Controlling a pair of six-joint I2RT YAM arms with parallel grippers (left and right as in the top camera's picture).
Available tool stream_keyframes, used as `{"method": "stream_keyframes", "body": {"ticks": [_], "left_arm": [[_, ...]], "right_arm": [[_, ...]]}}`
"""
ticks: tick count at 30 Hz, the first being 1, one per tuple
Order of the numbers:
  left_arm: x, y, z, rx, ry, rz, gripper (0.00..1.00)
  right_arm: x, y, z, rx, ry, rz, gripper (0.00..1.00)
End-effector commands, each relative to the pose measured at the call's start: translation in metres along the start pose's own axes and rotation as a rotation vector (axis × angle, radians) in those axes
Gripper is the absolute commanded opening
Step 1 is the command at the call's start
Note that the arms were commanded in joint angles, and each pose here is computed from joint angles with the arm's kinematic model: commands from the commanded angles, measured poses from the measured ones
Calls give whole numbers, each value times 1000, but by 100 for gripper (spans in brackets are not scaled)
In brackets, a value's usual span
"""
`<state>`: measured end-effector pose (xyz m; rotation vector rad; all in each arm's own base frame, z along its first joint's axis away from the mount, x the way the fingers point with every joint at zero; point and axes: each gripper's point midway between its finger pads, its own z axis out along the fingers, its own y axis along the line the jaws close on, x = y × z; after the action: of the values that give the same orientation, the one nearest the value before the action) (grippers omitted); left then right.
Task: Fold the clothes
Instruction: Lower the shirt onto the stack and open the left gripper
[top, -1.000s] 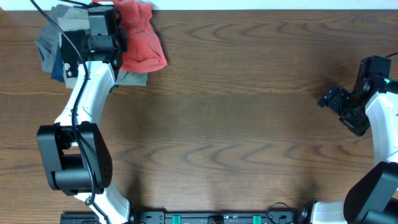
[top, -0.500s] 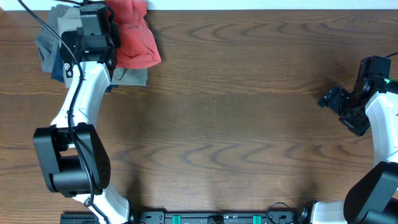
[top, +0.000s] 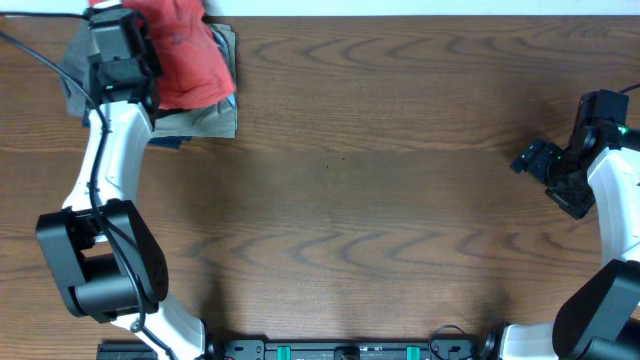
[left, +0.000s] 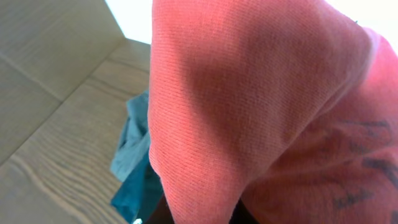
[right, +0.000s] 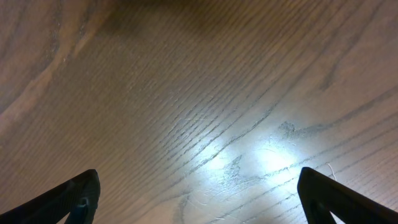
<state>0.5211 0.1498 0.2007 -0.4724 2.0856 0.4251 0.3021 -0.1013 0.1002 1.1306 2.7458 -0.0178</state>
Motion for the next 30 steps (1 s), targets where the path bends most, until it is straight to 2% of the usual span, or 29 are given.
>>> {"method": "stream_keyframes", "body": {"ticks": [1, 5, 7, 10, 11, 12, 17, 20, 23, 27, 30], "left_arm": [[-3, 19, 8, -62, -6, -46, 8], [7, 25, 17, -77, 18, -45, 29], [10, 27, 20, -81, 27, -44, 51], [14, 28, 21, -85, 42, -39, 59], [15, 28, 21, -85, 45, -38, 68], [15, 28, 21, -85, 46, -38, 71], [10, 27, 10, -78, 46, -35, 72], [0, 25, -6, -67, 32, -33, 89], [-11, 20, -28, -44, 15, -29, 98], [-17, 9, -68, -4, 30, -116, 98], [-4, -2, -101, 52, 107, -166, 98]], "right_arm": [[-4, 0, -5, -4, -17, -3, 99], [-5, 1, -5, -5, -18, -3, 99], [-5, 1, -5, -5, -18, -3, 99], [-4, 0, -5, -4, -17, -3, 99], [-5, 1, -5, -5, -18, -3, 99], [-4, 0, -5, -4, -17, -3, 99], [-4, 0, -5, -4, -17, -3, 99], [-4, 0, -5, -4, -18, -3, 99], [-4, 0, -5, -4, -17, -3, 99], [-5, 1, -5, -5, -18, -3, 99], [-5, 1, -5, -5, -18, -3, 99]]}}
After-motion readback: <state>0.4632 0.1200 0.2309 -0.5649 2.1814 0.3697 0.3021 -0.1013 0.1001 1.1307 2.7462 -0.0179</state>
